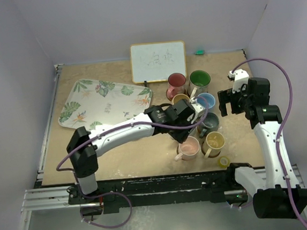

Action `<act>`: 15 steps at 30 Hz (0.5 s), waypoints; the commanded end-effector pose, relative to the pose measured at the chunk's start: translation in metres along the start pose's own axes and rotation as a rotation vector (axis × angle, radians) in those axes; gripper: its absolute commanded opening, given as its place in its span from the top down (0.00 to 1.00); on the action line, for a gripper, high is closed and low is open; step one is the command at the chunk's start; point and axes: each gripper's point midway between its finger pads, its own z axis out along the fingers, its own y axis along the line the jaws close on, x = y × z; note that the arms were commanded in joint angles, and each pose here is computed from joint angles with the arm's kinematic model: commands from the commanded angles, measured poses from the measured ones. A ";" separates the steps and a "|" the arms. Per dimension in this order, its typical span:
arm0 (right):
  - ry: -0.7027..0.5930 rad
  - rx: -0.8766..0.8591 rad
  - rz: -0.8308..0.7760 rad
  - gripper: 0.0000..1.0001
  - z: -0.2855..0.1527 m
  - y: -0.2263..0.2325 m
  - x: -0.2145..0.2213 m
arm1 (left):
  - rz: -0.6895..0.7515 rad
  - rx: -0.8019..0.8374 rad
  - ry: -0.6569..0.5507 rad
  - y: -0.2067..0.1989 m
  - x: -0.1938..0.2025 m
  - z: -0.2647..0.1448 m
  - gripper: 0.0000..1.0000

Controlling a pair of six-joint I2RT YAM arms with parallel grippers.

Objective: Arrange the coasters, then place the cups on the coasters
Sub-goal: Place the cup on the coaster.

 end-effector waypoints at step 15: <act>-0.041 -0.082 -0.110 0.00 -0.004 0.001 -0.043 | -0.007 -0.159 -0.395 0.107 -0.068 -0.142 0.39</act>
